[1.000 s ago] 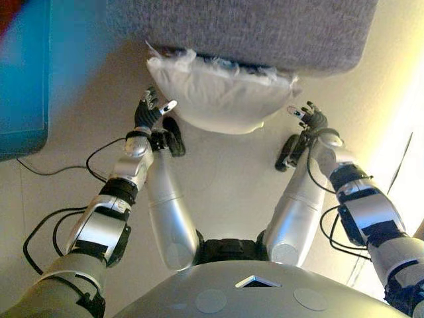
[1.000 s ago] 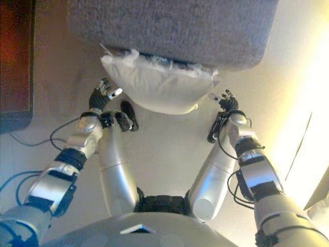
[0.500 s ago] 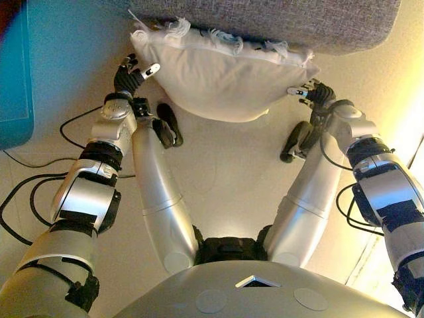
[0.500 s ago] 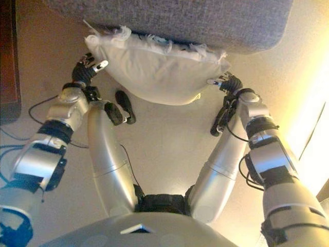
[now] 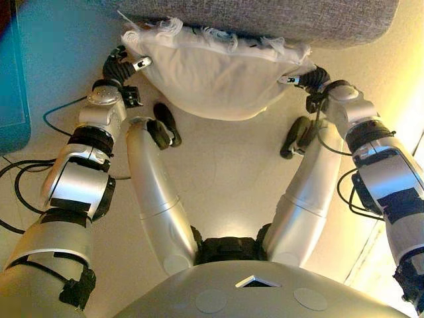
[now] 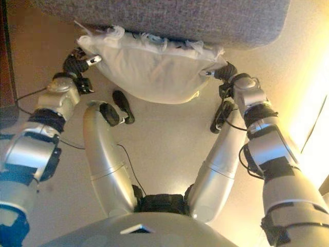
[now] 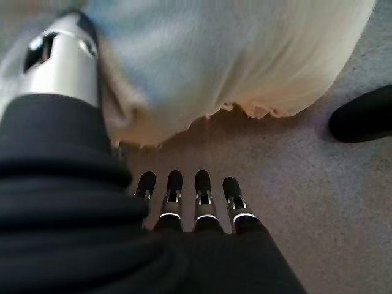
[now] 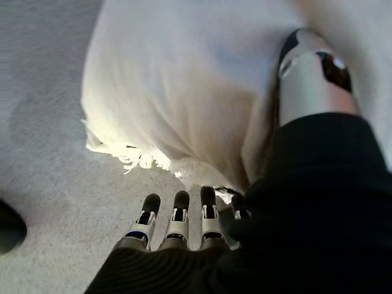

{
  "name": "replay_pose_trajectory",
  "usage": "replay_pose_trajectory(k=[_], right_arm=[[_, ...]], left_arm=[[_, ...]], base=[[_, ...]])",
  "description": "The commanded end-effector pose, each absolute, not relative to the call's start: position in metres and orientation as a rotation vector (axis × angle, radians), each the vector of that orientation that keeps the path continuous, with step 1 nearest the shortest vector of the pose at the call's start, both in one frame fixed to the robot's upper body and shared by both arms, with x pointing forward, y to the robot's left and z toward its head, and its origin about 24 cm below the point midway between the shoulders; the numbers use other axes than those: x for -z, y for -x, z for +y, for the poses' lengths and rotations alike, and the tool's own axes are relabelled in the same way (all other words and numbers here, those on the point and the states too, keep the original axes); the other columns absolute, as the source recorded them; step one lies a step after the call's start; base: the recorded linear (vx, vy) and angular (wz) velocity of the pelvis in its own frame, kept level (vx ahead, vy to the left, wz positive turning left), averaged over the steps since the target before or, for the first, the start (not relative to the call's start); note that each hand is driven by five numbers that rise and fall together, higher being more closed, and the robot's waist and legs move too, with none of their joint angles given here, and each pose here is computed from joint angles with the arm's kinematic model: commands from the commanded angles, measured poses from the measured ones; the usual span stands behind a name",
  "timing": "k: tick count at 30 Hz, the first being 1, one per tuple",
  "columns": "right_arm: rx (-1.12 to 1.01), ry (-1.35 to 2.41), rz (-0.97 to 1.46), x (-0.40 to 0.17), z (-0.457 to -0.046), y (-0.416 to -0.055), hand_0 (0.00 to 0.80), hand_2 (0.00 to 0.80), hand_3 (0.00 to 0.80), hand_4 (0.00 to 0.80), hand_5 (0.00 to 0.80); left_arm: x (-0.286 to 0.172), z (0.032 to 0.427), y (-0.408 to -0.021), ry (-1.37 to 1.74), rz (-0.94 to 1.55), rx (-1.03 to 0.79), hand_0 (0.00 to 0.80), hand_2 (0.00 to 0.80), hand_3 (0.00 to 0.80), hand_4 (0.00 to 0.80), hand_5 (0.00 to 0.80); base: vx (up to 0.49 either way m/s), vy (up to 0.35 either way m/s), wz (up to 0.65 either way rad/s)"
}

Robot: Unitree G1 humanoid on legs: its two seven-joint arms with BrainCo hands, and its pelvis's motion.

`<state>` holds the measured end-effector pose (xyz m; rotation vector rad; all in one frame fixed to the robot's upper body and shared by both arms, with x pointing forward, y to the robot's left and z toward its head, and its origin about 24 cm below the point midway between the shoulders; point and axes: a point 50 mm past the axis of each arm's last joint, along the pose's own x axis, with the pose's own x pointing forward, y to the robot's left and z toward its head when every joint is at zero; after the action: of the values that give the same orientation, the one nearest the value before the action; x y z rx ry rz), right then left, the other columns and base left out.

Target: Pick up the cushion and take it to the sofa

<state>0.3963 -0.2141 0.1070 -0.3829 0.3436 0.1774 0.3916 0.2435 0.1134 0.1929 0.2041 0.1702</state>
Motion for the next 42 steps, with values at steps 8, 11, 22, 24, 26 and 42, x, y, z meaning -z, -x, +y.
replay_pose_trajectory(k=[8,11,22,24,26,42], right_arm=[[-0.348,0.518,0.278,-0.132,-0.163,-0.407,0.800,0.800,0.800,0.800,0.800],[-0.328,0.536,0.291,-0.129,-0.165,-0.407,0.800,0.800,0.800,0.800,0.800],[-0.192,0.351,0.171,-0.127,-0.162,-0.406,0.800,0.800,0.800,0.800,0.800],[-0.188,0.304,0.105,-0.130,-0.158,-0.405,0.800,0.800,0.800,0.800,0.800],[-0.179,0.244,0.064,-0.131,-0.157,-0.402,0.800,0.800,0.800,0.800,0.800],[-0.119,-0.174,-0.044,-0.072,-0.169,-0.325,0.800,0.800,0.800,0.800,0.800]], left_arm=[[-0.148,0.191,-0.410,-0.298,0.121,0.055,0.800,0.800,0.800,0.800,0.800],[-0.150,0.186,-0.410,-0.307,0.109,0.065,0.800,0.800,0.800,0.800,0.800],[-0.156,0.175,-0.408,-0.195,-0.007,0.078,0.800,0.800,0.800,0.800,0.800],[-0.153,0.174,-0.405,-0.119,-0.040,0.049,0.800,0.800,0.800,0.800,0.800],[-0.148,0.170,-0.401,-0.053,-0.058,0.063,0.800,0.800,0.800,0.800,0.800],[-0.101,0.155,-0.342,0.082,-0.101,0.131,0.800,0.800,0.800,0.800,0.800]], base=[[-0.049,0.003,0.01],[0.000,0.000,0.00],[-0.016,-0.006,0.01],[-0.042,0.034,-0.07],[-0.016,0.042,-0.09],[0.130,-0.062,-0.01]])
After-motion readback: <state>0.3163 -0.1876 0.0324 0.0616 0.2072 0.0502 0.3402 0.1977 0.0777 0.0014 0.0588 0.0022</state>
